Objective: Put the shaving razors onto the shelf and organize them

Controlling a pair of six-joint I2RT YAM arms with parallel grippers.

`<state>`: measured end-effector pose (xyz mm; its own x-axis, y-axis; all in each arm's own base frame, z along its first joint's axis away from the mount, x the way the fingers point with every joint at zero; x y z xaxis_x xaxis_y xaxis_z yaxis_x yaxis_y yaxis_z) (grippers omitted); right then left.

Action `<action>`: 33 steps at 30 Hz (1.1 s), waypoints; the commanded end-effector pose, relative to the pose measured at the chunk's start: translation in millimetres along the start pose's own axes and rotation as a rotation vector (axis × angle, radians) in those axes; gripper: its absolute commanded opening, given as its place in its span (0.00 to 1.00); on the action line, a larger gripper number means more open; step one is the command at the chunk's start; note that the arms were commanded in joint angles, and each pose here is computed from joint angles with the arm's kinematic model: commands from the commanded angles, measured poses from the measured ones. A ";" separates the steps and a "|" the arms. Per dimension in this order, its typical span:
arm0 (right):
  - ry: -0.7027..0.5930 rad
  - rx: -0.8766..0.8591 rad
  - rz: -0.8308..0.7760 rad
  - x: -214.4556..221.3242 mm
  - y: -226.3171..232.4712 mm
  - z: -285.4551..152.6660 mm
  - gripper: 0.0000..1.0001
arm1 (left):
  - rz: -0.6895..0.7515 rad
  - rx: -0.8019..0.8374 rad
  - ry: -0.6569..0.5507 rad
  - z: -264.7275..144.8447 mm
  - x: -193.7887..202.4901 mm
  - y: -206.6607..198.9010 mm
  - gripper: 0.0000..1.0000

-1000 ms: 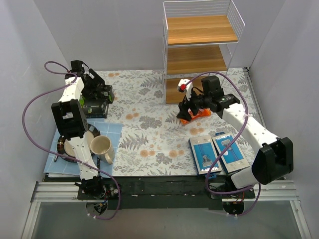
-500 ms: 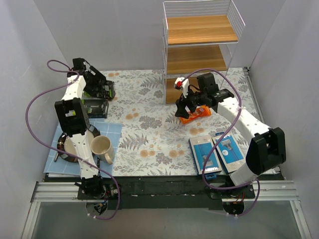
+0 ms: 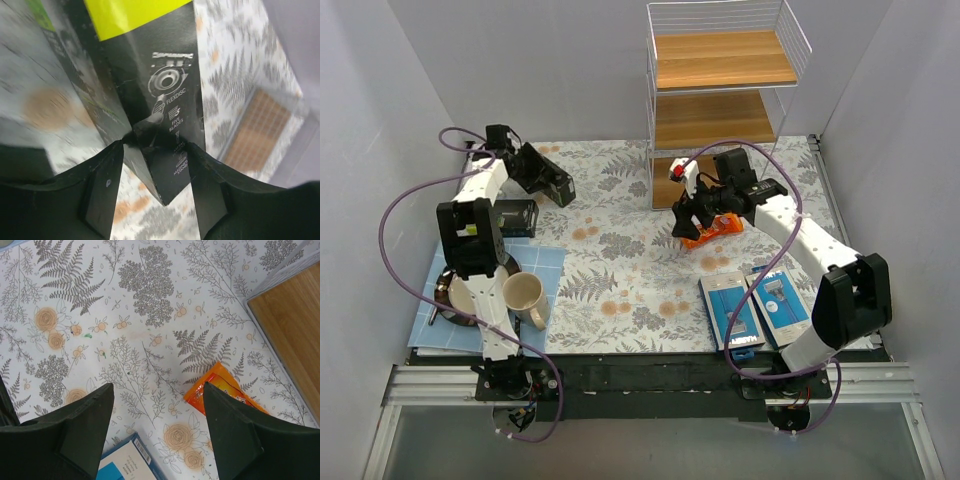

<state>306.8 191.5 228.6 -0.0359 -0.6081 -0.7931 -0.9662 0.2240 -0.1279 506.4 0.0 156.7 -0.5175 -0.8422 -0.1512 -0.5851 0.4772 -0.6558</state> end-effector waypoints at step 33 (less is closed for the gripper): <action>-0.105 -0.010 -0.080 -4.1 39.3 -33.4 0.79 | 0.653 0.173 0.334 -200.8 212.5 28.1 0.72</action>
<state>247.5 164.5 230.5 0.0076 -0.5927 -0.8054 -0.9674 0.1994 -0.1559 239.1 -125.8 187.5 -0.9550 -0.2965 -0.0055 -0.2340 0.7649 -0.6002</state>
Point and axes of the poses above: each gripper's point midway between its finger pads, its own z axis out along the fingers, its own y axis along the line the jaws close on, x = y × z, the point moved 8 cm from there along -z, back along the fingers, and after that the axes turned 15 degrees about -z, right-handed, at the moved point
